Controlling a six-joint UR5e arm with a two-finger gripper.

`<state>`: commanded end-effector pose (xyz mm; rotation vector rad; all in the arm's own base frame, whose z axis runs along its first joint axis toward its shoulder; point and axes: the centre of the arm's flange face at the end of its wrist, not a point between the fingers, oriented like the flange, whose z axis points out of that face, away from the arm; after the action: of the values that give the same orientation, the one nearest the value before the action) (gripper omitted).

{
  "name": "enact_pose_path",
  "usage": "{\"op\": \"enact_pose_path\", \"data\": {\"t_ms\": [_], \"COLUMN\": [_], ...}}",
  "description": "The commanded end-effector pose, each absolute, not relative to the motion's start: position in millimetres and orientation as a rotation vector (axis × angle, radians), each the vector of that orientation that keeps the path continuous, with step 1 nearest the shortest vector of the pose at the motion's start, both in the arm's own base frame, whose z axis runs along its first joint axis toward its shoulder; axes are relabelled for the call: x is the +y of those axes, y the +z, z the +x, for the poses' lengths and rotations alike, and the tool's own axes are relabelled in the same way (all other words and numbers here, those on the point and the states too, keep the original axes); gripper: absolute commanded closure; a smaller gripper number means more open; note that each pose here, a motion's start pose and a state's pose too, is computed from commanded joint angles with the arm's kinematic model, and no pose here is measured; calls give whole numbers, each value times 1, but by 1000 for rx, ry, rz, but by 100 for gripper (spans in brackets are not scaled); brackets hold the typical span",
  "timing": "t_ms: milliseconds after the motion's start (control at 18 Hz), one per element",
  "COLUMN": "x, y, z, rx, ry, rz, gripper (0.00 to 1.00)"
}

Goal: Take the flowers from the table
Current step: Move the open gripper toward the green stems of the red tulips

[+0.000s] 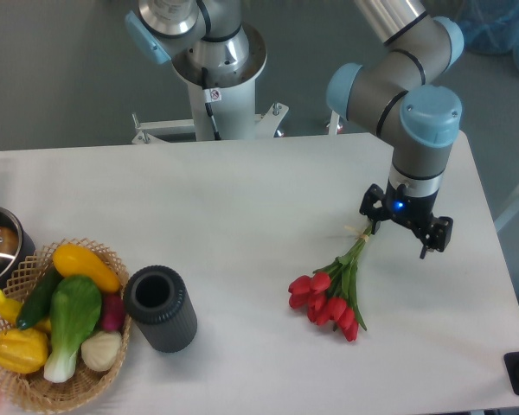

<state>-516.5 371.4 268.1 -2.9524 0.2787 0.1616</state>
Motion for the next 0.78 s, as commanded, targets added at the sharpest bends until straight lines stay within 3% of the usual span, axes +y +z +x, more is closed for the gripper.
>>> {"op": "enact_pose_path", "data": {"t_ms": [778], "x": [399], "y": [234], "z": [-499], "rx": [318], "ry": [118], "rz": [-3056], "gripper": [0]}}
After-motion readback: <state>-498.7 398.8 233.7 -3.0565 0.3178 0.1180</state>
